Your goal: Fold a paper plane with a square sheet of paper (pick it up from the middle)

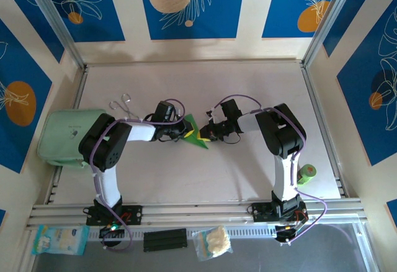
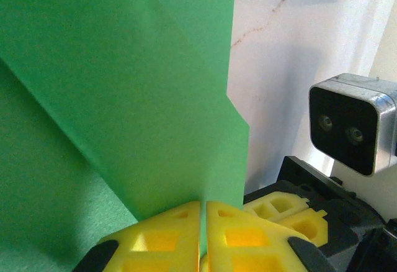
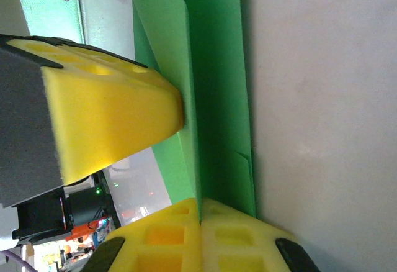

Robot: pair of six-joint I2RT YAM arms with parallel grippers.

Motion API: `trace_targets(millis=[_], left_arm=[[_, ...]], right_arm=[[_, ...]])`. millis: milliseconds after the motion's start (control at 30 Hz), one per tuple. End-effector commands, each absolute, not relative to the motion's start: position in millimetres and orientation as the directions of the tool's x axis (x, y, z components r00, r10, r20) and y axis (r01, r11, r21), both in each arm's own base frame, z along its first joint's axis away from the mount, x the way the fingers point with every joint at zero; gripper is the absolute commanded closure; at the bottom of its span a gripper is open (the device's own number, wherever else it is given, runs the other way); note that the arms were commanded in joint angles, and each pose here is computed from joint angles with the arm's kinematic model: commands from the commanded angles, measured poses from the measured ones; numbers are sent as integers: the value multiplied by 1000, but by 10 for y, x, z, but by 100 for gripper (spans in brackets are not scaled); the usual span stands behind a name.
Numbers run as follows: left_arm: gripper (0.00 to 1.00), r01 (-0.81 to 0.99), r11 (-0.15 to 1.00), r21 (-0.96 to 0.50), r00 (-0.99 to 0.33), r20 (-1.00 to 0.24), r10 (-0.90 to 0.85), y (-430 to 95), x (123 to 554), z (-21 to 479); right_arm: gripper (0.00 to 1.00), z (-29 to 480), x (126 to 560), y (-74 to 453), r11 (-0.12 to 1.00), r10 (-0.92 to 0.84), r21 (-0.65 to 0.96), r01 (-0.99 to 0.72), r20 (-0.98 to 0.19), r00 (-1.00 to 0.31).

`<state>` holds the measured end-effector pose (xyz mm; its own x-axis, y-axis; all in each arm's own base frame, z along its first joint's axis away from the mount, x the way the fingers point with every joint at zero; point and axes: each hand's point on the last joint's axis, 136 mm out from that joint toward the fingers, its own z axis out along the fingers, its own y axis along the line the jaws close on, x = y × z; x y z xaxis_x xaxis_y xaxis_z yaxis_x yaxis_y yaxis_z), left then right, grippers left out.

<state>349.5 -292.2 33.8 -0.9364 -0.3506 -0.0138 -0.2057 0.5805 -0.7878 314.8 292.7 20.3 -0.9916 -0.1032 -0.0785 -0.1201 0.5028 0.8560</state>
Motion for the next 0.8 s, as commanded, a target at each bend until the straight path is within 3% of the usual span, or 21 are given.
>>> trace_targets(millis=[0, 767], left_arm=[[87, -176, 564, -807, -939, -34, -341, -2948, 3570, 443], [88, -221, 595, -773, -937, -2, -350, -2909, 3560, 302]], right_arm=[[95, -256, 3048, 2717, 626, -62, 779, -22, 22, -998], [85, 130, 3058, 2829, 544, -122, 835, -79, -15, -992]])
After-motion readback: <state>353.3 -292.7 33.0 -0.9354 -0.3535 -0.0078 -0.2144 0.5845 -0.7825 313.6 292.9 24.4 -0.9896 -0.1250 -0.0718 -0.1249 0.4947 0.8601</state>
